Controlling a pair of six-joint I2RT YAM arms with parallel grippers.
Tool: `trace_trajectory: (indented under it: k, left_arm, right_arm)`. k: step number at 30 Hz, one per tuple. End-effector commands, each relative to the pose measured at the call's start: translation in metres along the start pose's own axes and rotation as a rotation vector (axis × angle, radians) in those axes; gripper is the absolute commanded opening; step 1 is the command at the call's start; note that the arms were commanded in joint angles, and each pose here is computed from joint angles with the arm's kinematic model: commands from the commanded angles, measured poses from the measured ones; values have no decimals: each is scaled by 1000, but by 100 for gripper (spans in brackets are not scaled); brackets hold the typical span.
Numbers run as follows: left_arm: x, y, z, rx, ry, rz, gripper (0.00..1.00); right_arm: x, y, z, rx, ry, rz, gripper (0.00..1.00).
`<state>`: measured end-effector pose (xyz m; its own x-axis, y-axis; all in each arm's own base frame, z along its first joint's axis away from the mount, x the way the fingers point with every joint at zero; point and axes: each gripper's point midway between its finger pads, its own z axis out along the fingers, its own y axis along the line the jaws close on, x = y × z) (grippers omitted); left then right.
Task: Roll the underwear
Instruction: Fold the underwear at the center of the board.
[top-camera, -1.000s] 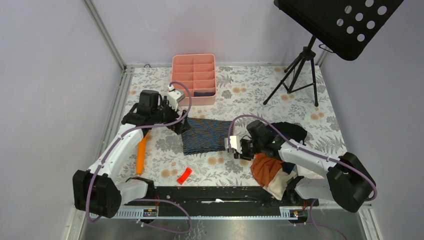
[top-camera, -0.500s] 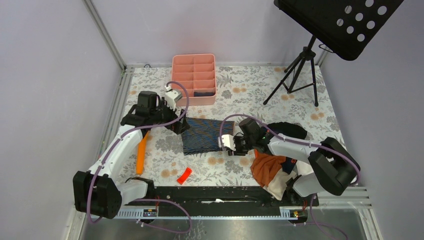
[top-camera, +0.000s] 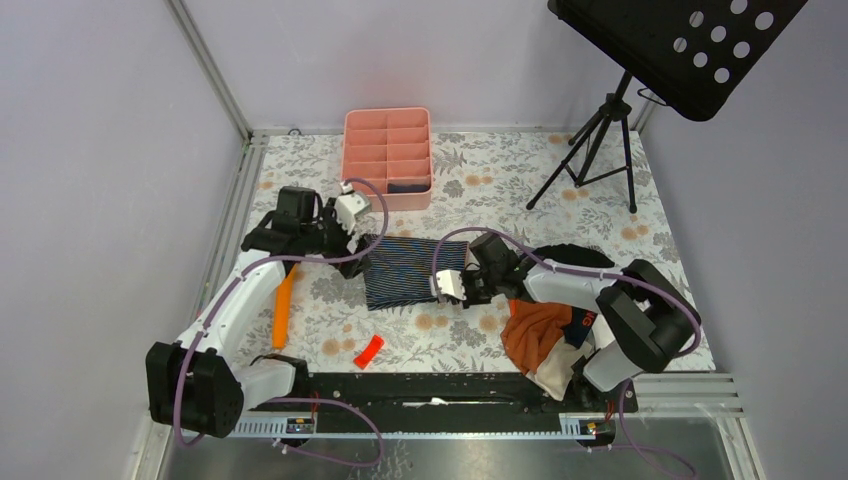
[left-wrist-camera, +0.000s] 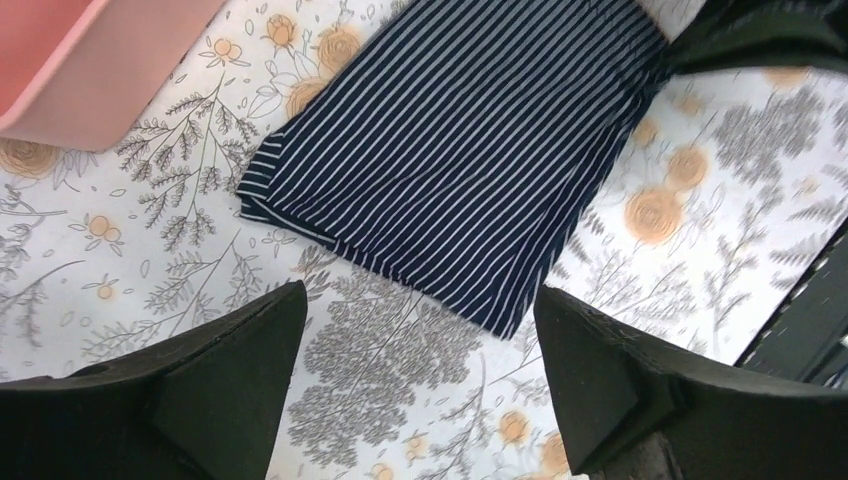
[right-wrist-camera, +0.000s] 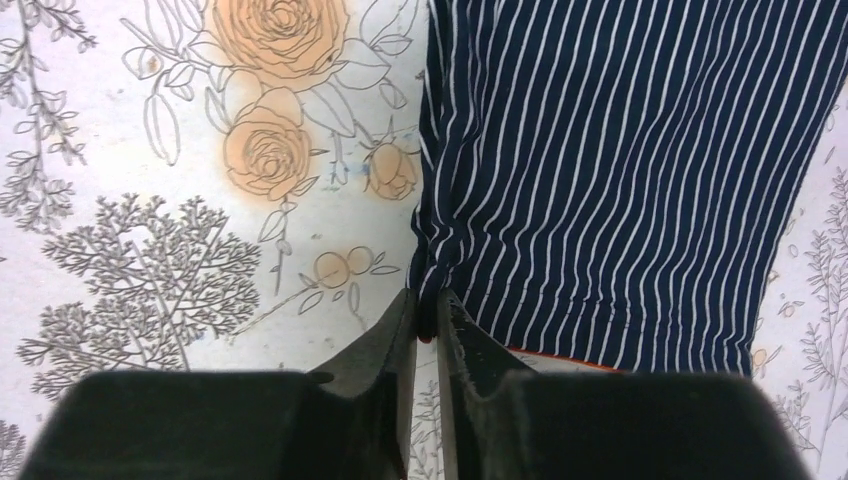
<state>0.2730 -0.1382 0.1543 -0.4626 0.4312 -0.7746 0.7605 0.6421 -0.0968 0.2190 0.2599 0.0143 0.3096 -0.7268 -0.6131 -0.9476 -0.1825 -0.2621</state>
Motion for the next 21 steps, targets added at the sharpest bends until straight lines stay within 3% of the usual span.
trace_trajectory:
  k: [1, 4, 7, 13, 21]
  left_arm:
    - [27, 0, -5, 38, 87, 258, 90]
    - [55, -1, -6, 78, 153, 432, 87]
    - [79, -13, -5, 166, 191, 563, 84]
    - [100, -45, 11, 397, 268, 521, 70]
    - [103, -36, 46, 300, 222, 603, 63]
  right_arm:
    - [15, 4, 6, -58, 90, -9, 9]
    - [16, 7, 5, -75, 96, -19, 0]
    - [15, 7, 2, -72, 102, 6, 0]
    - [11, 6, -1, -113, 104, 128, 0]
    - [8, -4, -2, -102, 86, 189, 0]
